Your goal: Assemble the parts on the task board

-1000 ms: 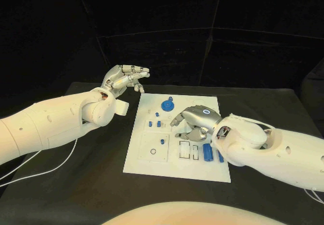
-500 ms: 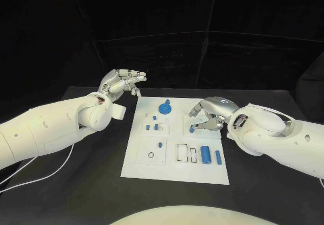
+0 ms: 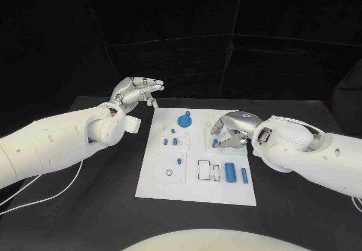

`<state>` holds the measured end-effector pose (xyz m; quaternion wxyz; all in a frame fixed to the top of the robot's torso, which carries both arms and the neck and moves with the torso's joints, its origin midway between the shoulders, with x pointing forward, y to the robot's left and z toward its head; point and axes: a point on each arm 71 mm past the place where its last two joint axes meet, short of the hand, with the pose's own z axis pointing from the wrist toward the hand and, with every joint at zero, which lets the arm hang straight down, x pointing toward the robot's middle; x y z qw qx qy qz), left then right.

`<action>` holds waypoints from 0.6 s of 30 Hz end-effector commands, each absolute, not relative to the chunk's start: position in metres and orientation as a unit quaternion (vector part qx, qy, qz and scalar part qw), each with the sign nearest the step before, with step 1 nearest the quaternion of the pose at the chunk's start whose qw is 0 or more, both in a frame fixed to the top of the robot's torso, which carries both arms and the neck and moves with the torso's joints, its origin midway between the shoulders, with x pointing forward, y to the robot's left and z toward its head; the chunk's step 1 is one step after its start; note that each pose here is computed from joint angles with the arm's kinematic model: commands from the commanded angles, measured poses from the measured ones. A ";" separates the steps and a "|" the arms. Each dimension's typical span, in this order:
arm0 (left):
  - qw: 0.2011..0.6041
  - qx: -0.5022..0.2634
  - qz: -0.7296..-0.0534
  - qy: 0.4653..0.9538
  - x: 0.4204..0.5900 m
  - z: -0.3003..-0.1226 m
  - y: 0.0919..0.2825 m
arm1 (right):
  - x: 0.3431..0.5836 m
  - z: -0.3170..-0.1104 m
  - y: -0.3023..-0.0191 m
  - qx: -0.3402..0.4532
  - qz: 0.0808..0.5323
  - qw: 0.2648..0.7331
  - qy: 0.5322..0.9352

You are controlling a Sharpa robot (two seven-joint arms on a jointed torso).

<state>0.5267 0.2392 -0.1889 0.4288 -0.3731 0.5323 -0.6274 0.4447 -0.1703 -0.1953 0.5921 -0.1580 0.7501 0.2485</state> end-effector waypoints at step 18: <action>0.424 -0.371 -0.633 0.531 0.527 -0.188 0.237 | 0.447 -0.209 -0.160 -0.188 0.233 0.562 0.771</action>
